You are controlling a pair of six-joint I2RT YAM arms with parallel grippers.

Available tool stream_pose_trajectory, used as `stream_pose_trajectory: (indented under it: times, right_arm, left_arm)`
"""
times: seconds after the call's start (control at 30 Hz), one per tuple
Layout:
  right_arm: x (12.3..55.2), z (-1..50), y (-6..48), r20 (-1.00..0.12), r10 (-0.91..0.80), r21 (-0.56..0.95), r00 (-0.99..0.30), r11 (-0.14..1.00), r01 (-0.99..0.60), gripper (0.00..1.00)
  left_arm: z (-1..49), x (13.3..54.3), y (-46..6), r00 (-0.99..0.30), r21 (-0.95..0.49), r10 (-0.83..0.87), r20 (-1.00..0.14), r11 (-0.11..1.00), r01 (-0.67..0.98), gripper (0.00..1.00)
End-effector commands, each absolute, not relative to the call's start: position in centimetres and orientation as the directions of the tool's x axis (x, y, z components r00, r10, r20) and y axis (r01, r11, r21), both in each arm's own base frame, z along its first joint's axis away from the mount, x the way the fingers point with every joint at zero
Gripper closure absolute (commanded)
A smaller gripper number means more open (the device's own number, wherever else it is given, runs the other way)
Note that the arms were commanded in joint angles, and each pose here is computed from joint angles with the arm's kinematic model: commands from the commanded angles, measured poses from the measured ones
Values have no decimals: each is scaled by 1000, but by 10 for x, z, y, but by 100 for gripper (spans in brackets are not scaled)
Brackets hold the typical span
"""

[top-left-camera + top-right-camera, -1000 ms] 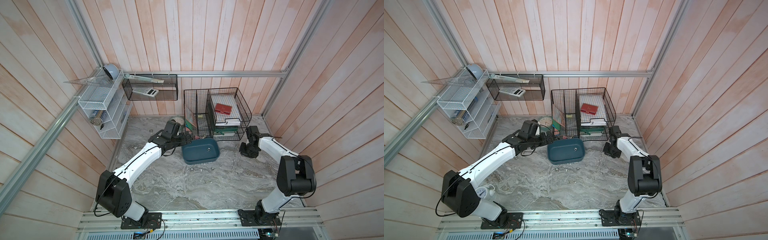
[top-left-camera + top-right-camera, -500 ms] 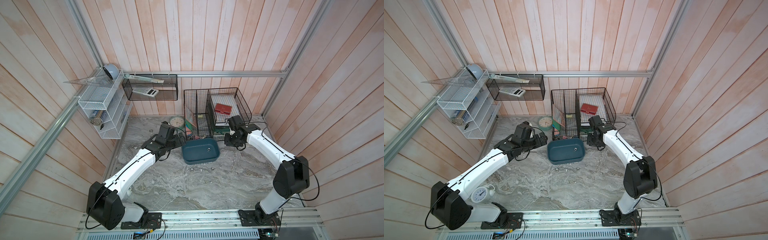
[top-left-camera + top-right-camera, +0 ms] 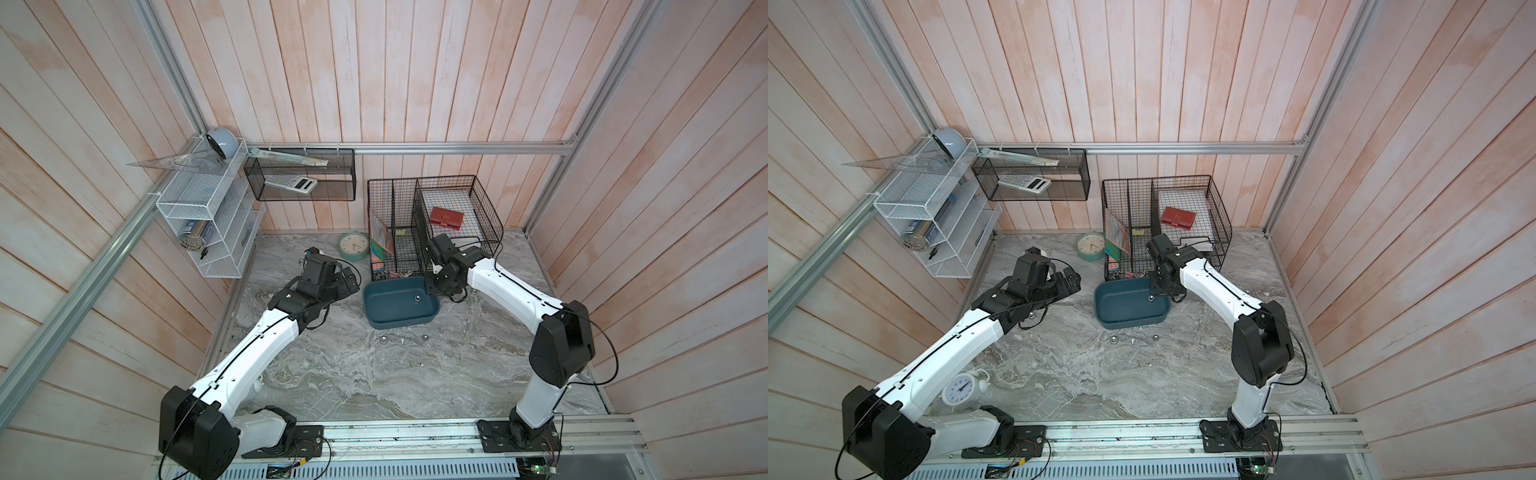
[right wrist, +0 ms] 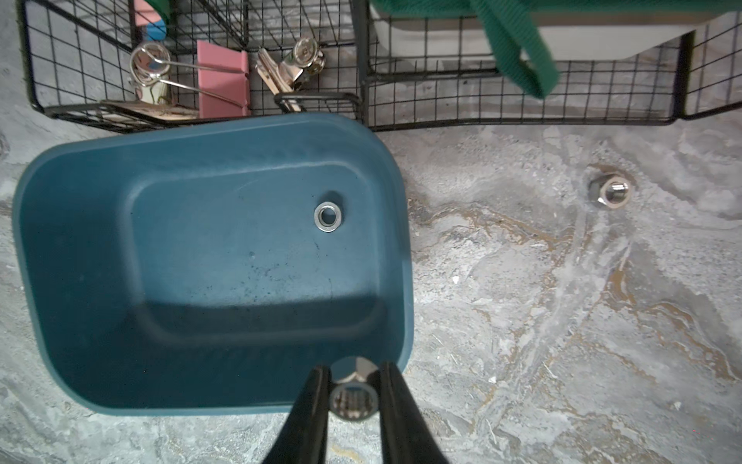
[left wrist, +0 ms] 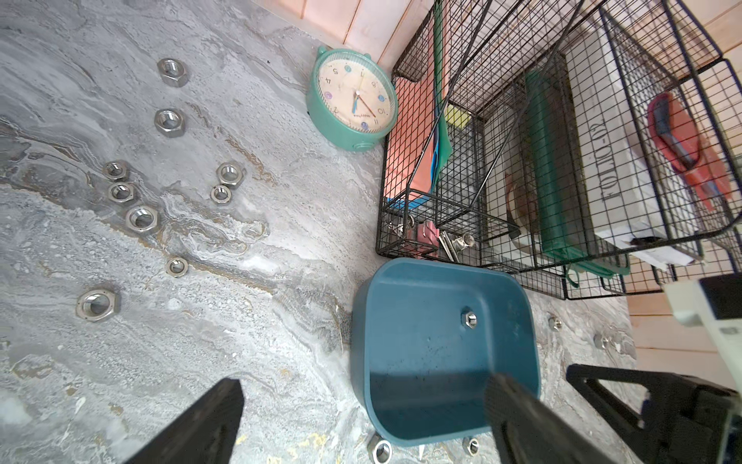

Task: Put the nuts on the desktop into the storage box
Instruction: Place the nut in the storage box.

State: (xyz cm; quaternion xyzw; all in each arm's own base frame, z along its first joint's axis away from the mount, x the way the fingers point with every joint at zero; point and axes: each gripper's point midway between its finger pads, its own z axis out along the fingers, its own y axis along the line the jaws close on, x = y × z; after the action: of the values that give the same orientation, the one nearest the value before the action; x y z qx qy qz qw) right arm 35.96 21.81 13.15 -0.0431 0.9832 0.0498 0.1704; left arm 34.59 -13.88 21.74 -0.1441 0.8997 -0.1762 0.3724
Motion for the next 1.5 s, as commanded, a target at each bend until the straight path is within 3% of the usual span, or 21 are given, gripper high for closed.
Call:
stream_pose_trajectory:
  times: [0.0,0.53,1.23,1.4,1.47]
  right_arm:
    - [362,121,226,-318,-86,73,-944,991,-115,85]
    - [378,58,236,-226,-164,-8,-960,986,-167,85]
    - [382,25,235,-171,-172,-31,-970,985,-169,85]
    - [385,24,237,-170,-174,-32,-970,985,-171,83]
    - [386,26,238,-170,-178,-32,-969,984,-175,76]
  left_arm:
    - [212,340,-132,-682,-413,-395,-615,899,-148,0]
    - [213,340,-134,-690,-411,-384,-614,901,-136,0]
    - [214,342,-135,-686,-414,-385,-617,901,-133,0]
    - [214,343,-135,-686,-417,-386,-617,899,-131,0]
    - [215,343,-136,-687,-418,-386,-616,899,-130,0]
